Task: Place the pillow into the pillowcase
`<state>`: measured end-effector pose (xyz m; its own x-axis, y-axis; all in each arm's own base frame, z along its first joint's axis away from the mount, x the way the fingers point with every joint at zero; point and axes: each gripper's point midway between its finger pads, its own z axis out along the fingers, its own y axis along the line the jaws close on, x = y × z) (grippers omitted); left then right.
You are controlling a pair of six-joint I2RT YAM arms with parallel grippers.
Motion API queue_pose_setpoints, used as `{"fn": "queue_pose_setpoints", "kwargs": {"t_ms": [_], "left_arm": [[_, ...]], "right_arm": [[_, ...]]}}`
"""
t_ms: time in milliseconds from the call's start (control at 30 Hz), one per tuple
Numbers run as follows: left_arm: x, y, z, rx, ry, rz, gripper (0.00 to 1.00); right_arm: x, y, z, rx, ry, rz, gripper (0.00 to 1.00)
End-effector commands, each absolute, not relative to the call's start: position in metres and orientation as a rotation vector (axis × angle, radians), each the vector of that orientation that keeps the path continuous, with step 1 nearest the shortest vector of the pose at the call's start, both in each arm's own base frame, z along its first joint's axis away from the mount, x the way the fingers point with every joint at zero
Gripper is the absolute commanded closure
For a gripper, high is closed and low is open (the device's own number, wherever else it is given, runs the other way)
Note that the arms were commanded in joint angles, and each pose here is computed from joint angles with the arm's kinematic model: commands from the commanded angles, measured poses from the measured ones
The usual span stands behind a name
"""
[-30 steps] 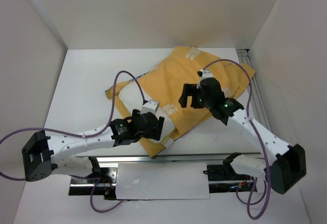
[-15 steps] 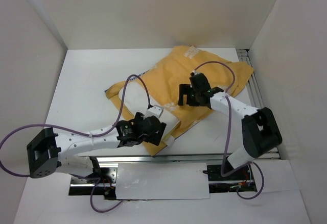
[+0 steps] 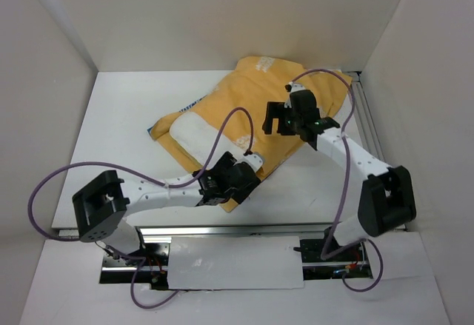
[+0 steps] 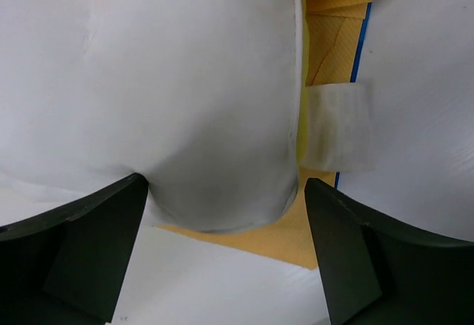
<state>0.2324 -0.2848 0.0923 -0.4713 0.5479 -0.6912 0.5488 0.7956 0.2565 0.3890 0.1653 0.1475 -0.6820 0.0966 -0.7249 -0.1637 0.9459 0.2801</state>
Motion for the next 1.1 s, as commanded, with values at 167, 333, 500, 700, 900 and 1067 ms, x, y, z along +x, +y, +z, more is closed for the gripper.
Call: {"fn": "queue_pose_setpoints", "kwargs": {"t_ms": [167, 333, 500, 700, 900, 1067], "left_arm": [[0.276, -0.318, 0.077, 0.889, 2.163, -0.122, 0.07], [0.285, -0.318, 0.066, 0.830, 2.233, -0.163, 1.00], [0.293, -0.323, 0.090, 0.723, 2.223, -0.185, 1.00], [0.293, -0.325, 0.112, 0.686, 2.221, -0.209, 1.00], [0.297, -0.319, 0.119, 0.651, 2.220, -0.191, 1.00], [0.294, -0.323, 0.118, 0.655, 2.230, -0.221, 1.00]], "right_arm": [[0.319, 0.144, 0.161, -0.051, 2.316, 0.425, 0.00], [0.280, 0.161, 0.130, -0.150, 2.412, 0.500, 0.00], [0.263, 0.164, 0.102, -0.269, 2.468, 0.316, 0.01], [0.282, 0.170, 0.089, -0.282, 2.423, 0.167, 0.01], [0.290, 0.196, 0.076, -0.407, 2.430, 0.196, 0.03], [0.271, 0.211, 0.070, -0.446, 2.420, 0.275, 0.01]]}}
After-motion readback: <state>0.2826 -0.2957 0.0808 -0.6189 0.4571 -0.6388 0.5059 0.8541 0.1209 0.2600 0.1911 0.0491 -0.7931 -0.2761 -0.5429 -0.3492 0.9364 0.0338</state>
